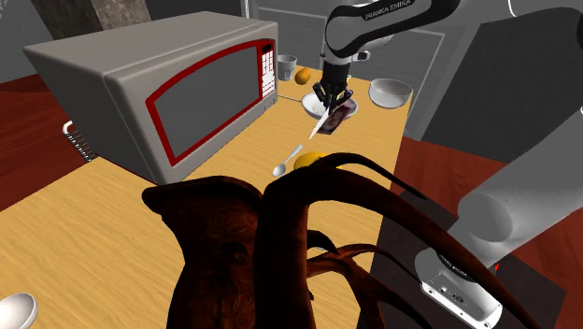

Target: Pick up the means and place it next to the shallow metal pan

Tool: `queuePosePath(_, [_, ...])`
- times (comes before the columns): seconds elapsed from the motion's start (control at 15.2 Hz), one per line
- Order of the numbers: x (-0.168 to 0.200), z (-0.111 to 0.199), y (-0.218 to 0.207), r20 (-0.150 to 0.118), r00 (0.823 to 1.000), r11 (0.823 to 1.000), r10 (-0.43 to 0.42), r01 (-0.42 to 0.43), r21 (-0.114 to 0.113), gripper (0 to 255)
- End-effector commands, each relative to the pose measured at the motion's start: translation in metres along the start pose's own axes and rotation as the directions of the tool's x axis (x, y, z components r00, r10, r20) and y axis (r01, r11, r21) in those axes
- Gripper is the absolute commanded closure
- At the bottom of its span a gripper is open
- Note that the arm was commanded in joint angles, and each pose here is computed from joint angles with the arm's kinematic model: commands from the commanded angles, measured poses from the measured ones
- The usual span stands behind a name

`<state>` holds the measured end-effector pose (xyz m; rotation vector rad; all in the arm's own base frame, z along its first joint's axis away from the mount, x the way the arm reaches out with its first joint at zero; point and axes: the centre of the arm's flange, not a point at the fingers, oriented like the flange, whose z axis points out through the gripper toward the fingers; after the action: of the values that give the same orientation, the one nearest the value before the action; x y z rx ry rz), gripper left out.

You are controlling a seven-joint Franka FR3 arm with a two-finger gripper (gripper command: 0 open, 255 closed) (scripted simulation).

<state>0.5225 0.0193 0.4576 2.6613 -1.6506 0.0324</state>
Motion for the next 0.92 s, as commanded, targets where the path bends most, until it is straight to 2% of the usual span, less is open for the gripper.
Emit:
queuePosePath(0.0, [0.021,0.000,0.019,0.002,1.000,1.000,-0.001,0.001,-0.003,255])
queuePosePath(0.86, [0.144,0.002,0.139,0.002,1.000,1.000,-0.001,0.001,-0.003,255])
